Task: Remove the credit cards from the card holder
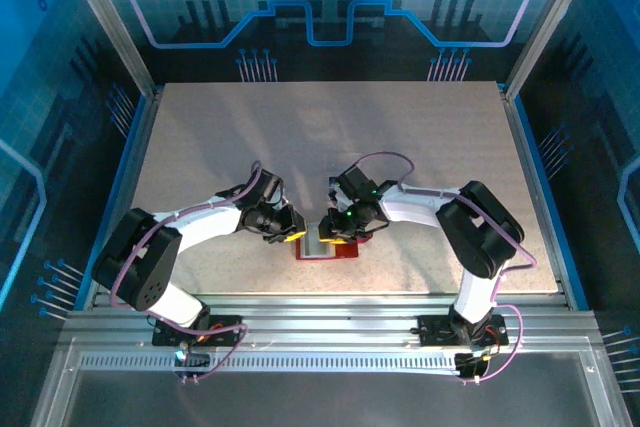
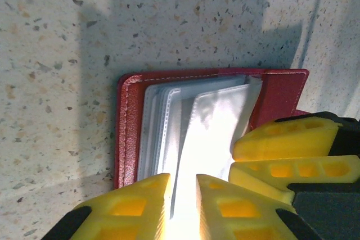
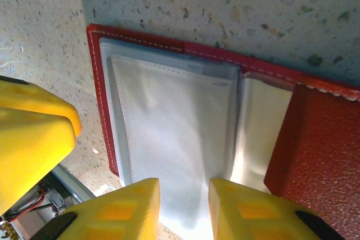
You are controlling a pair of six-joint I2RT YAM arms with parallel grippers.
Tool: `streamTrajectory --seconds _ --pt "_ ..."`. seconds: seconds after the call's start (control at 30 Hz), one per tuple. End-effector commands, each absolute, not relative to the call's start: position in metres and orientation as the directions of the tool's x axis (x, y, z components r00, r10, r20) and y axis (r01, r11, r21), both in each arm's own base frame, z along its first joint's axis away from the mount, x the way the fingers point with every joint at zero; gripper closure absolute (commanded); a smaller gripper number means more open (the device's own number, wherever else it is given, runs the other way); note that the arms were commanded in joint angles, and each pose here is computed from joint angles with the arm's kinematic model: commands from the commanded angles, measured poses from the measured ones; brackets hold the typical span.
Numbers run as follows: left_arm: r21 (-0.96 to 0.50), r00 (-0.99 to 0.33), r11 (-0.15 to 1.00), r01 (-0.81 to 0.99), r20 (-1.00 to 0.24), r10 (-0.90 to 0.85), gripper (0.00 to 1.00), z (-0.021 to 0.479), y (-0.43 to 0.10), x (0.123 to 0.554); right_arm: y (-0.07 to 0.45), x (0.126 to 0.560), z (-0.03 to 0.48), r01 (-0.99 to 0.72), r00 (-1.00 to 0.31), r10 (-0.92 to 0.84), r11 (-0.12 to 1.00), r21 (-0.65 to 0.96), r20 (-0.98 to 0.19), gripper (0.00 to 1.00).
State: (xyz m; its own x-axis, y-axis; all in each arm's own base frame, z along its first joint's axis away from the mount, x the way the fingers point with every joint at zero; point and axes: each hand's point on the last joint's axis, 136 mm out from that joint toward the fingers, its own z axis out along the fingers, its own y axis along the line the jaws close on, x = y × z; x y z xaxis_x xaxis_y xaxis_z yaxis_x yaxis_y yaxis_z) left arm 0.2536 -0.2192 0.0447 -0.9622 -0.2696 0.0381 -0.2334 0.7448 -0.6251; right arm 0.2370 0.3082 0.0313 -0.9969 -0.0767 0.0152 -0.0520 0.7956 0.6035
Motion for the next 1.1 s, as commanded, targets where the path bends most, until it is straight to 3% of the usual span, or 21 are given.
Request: streamTrajectory --seconds 0.0,1.07 --pt "-0.663 -0.967 0.716 -0.218 0.049 -0.25 0.8 0.054 -0.232 0.256 0.302 0.238 0.034 -0.03 -0.999 -0.051 0.795 0.606 0.018 0.71" --pt "-0.7 -0.96 0.663 -0.265 0.125 -0.252 0.71 0.04 -0.247 0.254 0.3 0.237 0.027 -0.005 -0.998 -0.039 0.784 0.62 0.041 0.71"
